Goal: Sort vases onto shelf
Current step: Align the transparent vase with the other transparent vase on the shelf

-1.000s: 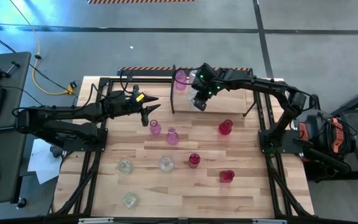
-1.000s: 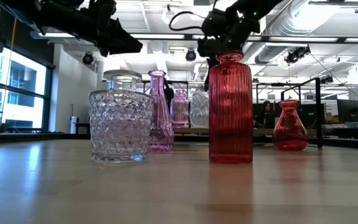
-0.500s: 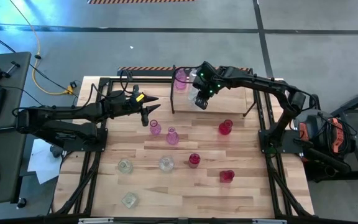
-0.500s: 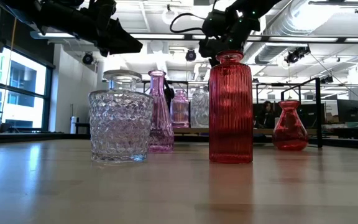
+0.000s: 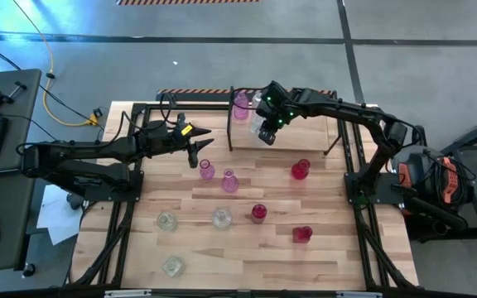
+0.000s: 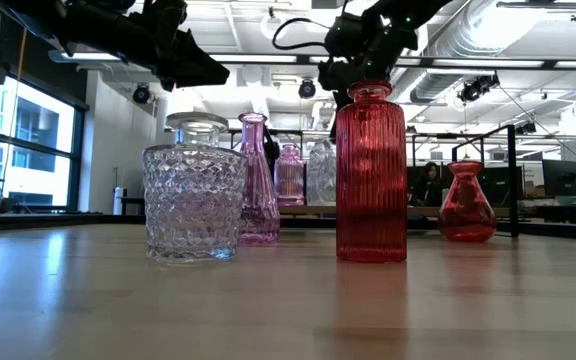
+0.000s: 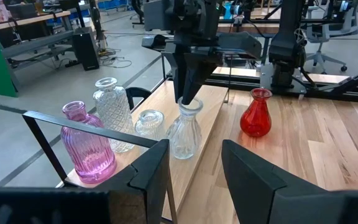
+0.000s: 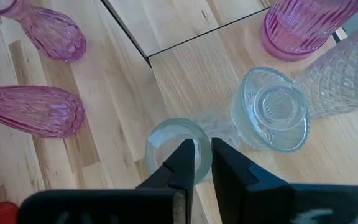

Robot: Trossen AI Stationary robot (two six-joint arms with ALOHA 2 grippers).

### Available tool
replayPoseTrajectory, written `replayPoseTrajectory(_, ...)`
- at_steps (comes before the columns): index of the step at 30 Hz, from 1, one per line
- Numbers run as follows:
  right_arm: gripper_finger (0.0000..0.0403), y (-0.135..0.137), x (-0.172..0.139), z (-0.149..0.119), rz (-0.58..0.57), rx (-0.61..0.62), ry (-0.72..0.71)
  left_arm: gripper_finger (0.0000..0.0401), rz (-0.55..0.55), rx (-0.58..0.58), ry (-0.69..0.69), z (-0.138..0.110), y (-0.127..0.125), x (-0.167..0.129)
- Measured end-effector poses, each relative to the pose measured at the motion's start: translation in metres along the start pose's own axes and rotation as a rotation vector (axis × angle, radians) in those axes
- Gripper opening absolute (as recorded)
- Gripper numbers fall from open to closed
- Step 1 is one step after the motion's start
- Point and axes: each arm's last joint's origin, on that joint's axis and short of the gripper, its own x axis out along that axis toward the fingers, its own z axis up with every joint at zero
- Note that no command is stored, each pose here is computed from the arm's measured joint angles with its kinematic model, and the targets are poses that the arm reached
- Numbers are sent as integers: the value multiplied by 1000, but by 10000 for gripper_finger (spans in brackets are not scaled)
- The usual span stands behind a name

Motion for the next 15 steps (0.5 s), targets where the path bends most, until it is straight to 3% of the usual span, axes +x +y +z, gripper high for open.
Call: replayPoseTrajectory(15, 36, -1, 0, 3, -21, -5, -27, 140, 0, 0, 0, 0, 0, 0)
